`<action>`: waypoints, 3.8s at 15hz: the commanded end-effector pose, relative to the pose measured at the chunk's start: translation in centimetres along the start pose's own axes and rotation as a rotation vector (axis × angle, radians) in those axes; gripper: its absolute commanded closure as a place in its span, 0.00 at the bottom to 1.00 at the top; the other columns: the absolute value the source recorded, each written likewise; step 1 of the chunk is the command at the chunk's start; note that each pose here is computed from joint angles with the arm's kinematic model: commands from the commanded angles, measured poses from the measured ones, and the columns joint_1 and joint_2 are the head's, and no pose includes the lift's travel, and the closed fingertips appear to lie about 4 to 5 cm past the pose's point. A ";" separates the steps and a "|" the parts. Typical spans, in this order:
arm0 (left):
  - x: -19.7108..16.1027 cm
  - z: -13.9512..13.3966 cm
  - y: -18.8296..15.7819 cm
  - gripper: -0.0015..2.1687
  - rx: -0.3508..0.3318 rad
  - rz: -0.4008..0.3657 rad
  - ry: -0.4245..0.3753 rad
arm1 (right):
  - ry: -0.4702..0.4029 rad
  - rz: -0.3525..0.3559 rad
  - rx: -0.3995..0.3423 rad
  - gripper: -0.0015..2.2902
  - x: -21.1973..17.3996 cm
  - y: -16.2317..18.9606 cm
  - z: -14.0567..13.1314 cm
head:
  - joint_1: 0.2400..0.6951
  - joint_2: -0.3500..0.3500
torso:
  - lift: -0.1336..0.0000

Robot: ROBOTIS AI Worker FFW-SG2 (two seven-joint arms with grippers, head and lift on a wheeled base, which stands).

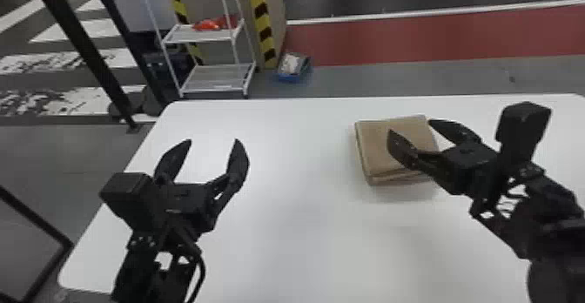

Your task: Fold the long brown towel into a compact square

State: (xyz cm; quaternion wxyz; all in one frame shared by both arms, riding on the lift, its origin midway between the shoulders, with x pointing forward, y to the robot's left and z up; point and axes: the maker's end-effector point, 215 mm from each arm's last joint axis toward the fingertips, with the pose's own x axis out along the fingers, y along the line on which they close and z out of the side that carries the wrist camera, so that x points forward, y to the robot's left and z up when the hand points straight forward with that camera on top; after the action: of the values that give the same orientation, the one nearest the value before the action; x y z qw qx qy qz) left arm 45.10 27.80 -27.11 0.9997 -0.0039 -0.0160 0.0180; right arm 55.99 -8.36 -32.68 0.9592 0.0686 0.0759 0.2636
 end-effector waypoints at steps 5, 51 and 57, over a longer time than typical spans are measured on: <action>-2.1 -0.5 1.6 0.04 -0.009 0.048 -0.077 | -0.067 -0.071 0.027 0.02 -3.9 1.4 -1.5 | 1.00 0.82 | 0.11; -3.6 -3.1 -1.8 0.04 0.008 -0.032 -0.029 | -0.141 -0.236 0.034 0.03 -13.4 1.5 -0.9 | 1.00 0.73 | 0.11; -3.5 -3.3 -1.9 0.04 0.007 -0.033 -0.023 | -0.141 -0.236 0.030 0.03 -13.5 1.5 -0.9 | 1.00 0.72 | 0.11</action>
State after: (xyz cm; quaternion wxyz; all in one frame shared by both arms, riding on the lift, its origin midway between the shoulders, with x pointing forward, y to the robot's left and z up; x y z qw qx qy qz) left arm 41.79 25.76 -30.45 0.9996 0.0003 -0.0286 0.0015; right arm 43.65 -13.97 -31.79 0.9853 0.0922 0.0198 0.1421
